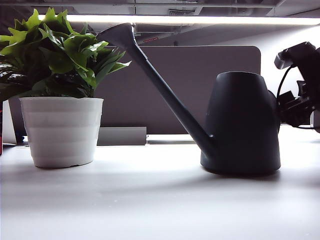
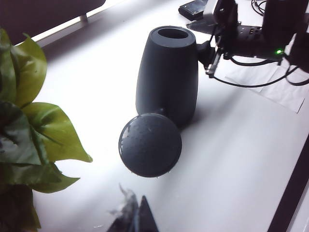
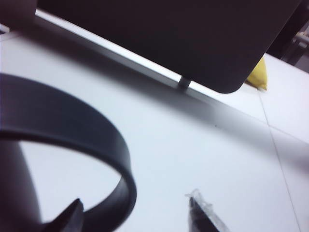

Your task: Pick up the watering can from the table, water the potted plant, and put the can back.

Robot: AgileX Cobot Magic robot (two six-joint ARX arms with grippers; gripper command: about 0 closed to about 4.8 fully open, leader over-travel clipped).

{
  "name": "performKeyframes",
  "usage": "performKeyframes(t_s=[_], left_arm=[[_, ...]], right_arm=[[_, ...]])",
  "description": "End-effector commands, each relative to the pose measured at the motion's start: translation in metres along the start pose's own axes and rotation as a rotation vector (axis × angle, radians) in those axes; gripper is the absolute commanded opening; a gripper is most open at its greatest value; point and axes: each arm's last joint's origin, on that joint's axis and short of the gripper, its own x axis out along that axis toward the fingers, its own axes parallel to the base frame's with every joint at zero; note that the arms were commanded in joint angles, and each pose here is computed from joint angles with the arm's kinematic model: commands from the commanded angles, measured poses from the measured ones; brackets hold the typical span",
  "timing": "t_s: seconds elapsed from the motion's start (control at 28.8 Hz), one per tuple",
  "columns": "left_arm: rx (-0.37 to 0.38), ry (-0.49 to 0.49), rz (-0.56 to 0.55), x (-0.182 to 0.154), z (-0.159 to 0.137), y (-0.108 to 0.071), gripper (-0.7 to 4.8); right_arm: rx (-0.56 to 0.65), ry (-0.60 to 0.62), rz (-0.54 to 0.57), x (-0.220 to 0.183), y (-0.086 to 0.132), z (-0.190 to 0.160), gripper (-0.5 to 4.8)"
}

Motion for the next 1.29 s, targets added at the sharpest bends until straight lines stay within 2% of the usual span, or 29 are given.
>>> performKeyframes(t_s=[0.03,0.07,0.14,0.17,0.28,0.38,0.63,0.76,0.9,1.11,1.29], left_arm=[[-0.032,-0.011,-0.008,-0.001,0.001,-0.001,-0.05],[-0.056,-0.013,-0.009,-0.002,0.001,-0.001,-0.05],[-0.074,-0.019,-0.027,-0.003,0.001,-0.002,-0.05],[-0.075,-0.031,-0.037,-0.006,0.002,-0.003,-0.05],[-0.061,-0.062,-0.047,-0.014,0.002,-0.007,-0.05],[-0.051,-0.123,-0.010,-0.032,0.002,-0.013,-0.05],[-0.172,-0.183,0.067,-0.056,-0.021,-0.022,-0.05],[-0.236,-0.199,0.068,-0.056,-0.055,-0.027,-0.05],[-0.294,-0.264,0.063,-0.049,-0.088,-0.030,-0.05],[-0.298,-0.337,0.175,-0.035,-0.127,-0.027,-0.05],[-0.331,-0.291,0.208,-0.004,-0.155,-0.020,-0.05]], right_arm=[[0.019,0.048,-0.007,-0.018,-0.001,0.008,2.53],[0.036,0.056,-0.010,-0.024,-0.001,0.012,2.17],[0.081,0.069,-0.010,-0.038,-0.002,0.022,0.21],[0.099,0.077,-0.008,-0.045,-0.003,0.027,-0.03],[0.174,0.053,-0.010,-0.069,-0.006,0.048,-0.06],[0.211,-0.034,0.002,-0.105,-0.004,0.076,-0.06],[0.285,-0.077,0.050,-0.151,0.008,0.092,-0.06],[0.305,-0.039,0.103,-0.159,0.016,0.082,-0.06],[0.369,-0.047,0.126,-0.161,0.025,0.066,-0.06],[0.387,-0.073,0.092,-0.167,0.036,0.042,-0.06],[0.391,-0.067,0.102,-0.173,0.046,0.016,-0.06]])
